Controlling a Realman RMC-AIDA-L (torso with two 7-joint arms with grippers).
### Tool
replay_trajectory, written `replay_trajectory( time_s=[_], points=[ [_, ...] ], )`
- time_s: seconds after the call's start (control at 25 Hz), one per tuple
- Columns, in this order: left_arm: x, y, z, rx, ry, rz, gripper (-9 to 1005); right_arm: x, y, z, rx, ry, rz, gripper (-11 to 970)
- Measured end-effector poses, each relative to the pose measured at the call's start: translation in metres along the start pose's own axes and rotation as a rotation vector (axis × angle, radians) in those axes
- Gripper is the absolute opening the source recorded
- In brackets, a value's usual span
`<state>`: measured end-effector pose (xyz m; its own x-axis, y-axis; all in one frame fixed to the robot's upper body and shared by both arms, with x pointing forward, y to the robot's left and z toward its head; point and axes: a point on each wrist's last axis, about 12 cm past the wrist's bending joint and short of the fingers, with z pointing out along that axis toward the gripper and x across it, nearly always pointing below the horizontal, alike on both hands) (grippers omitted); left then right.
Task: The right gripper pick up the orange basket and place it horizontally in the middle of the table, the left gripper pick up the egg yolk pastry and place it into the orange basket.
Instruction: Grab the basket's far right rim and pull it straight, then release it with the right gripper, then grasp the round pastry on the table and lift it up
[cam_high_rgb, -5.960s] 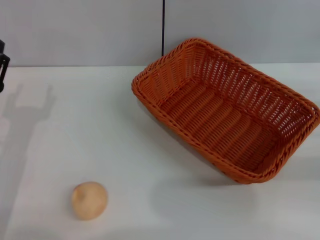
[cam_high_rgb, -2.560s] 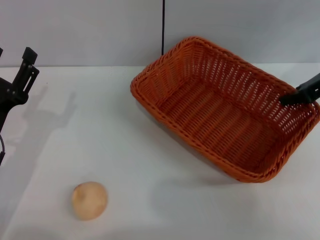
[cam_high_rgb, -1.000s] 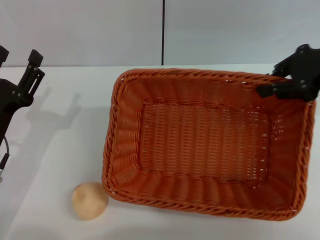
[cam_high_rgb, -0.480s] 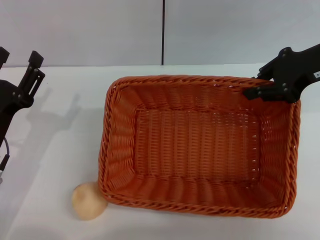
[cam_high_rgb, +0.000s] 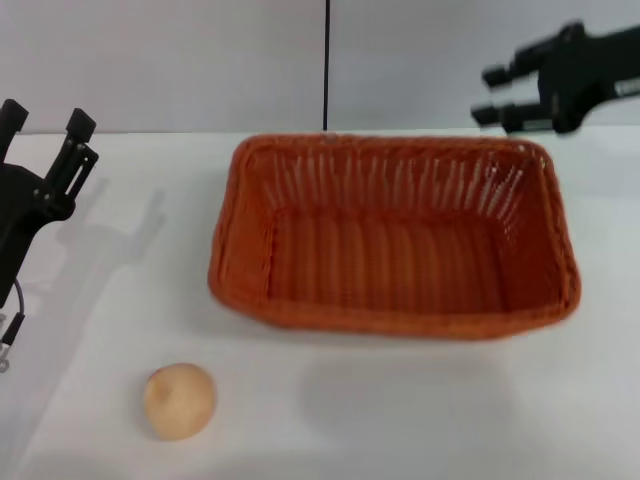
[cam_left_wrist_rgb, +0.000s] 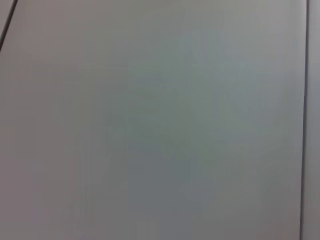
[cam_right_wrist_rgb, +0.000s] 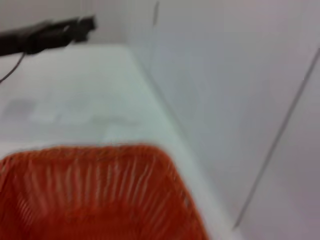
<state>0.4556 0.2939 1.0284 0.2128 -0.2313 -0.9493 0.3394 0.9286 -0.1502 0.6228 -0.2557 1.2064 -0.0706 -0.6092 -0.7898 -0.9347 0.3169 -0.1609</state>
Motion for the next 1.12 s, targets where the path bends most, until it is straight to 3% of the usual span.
replay_trajectory(
  time_s=[0.12,0.24,0.32,0.36,0.4,0.48,0.56,0.64,0.8,0.84,0.96,1.12],
  points=[
    [0.001,-0.001,0.0,0.0,0.007,-0.001,795,0.004,-0.006,-0.007,0.113,-0.149,-0.022,374],
    [0.001,-0.001,0.0,0.003,0.01,-0.002,796,0.019,-0.002,-0.021,0.239,-0.34,-0.022,443],
    [0.002,-0.001,0.0,0.004,0.011,-0.002,796,0.037,0.006,-0.032,0.329,-0.467,0.017,485],
    [0.001,-0.001,-0.001,0.005,0.01,-0.001,796,0.056,0.014,-0.042,0.408,-0.56,0.079,506],
    [0.0,0.0,-0.002,0.007,0.009,-0.002,796,0.056,0.014,-0.042,0.408,-0.56,0.079,506],
    [0.0,0.001,-0.003,0.011,0.008,-0.004,796,0.082,0.026,-0.051,0.499,-0.659,0.166,505],
    [-0.004,0.005,-0.005,0.044,0.01,-0.005,796,0.121,0.049,-0.059,0.611,-0.762,0.28,505],
    [-0.007,0.009,-0.007,0.08,0.01,-0.009,796,0.131,0.056,-0.06,0.64,-0.78,0.307,505],
    [-0.022,0.023,-0.013,0.192,0.026,-0.021,796,0.173,0.086,-0.064,0.79,-0.818,0.449,505],
    [-0.022,0.023,-0.013,0.192,0.026,-0.021,796,0.173,0.086,-0.064,0.79,-0.818,0.449,505],
    [-0.035,0.037,-0.019,0.331,0.135,-0.051,796,0.186,0.097,-0.064,0.848,-0.832,0.513,505],
    [-0.037,0.041,-0.024,0.385,0.203,-0.067,795,0.189,0.098,-0.065,0.863,-0.826,0.516,506]
  ],
)
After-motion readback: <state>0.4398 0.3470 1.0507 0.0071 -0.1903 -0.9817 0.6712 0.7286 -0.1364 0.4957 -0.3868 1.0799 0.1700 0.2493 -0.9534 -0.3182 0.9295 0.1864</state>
